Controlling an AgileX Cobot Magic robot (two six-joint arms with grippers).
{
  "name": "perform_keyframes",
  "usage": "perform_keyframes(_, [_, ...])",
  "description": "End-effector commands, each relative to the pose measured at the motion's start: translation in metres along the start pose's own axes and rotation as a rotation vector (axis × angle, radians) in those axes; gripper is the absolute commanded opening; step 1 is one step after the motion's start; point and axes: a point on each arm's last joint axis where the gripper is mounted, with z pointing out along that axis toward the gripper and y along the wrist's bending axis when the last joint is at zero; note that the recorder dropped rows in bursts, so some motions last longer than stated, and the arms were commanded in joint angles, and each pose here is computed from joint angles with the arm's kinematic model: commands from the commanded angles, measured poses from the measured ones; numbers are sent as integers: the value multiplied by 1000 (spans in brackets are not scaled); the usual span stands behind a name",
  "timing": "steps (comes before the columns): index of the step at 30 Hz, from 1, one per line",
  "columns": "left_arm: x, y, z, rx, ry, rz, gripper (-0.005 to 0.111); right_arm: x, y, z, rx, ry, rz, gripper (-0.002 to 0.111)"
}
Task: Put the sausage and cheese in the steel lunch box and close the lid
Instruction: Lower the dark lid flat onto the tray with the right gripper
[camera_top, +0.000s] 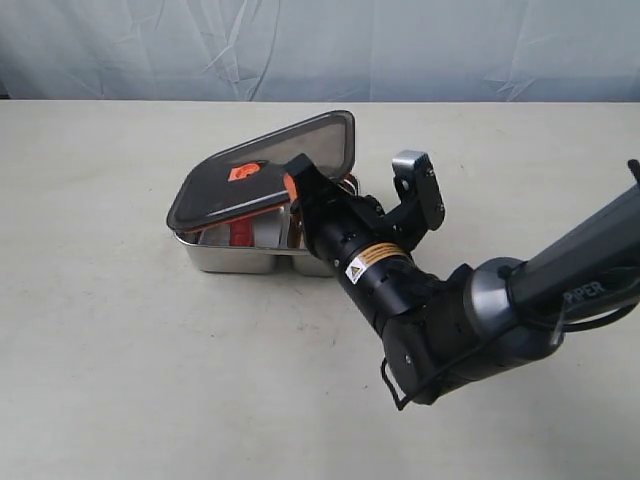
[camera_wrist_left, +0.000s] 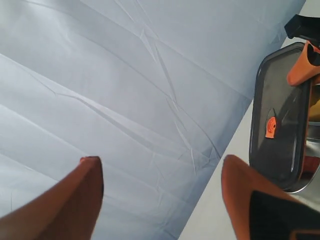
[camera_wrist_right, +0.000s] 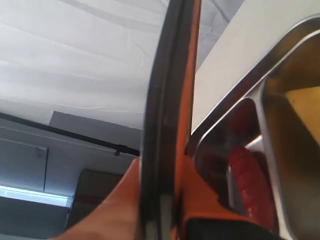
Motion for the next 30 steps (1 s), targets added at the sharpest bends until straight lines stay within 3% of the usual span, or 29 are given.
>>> perform_keyframes(1, [-3,2,-2,-15,-28,-12,64,-2,-2,1,9,-23,-53,-1])
perform_keyframes(10, [-3,2,-2,-15,-28,-12,64,4,-6,1,53,43,-126,-1])
perform_keyframes(17, [-3,2,-2,-15,-28,-12,64,5,-13,1,136,50,103,-1])
perform_keyframes(30, [-3,2,-2,-15,-28,-12,64,12,-17,-1,184,115,83,-1])
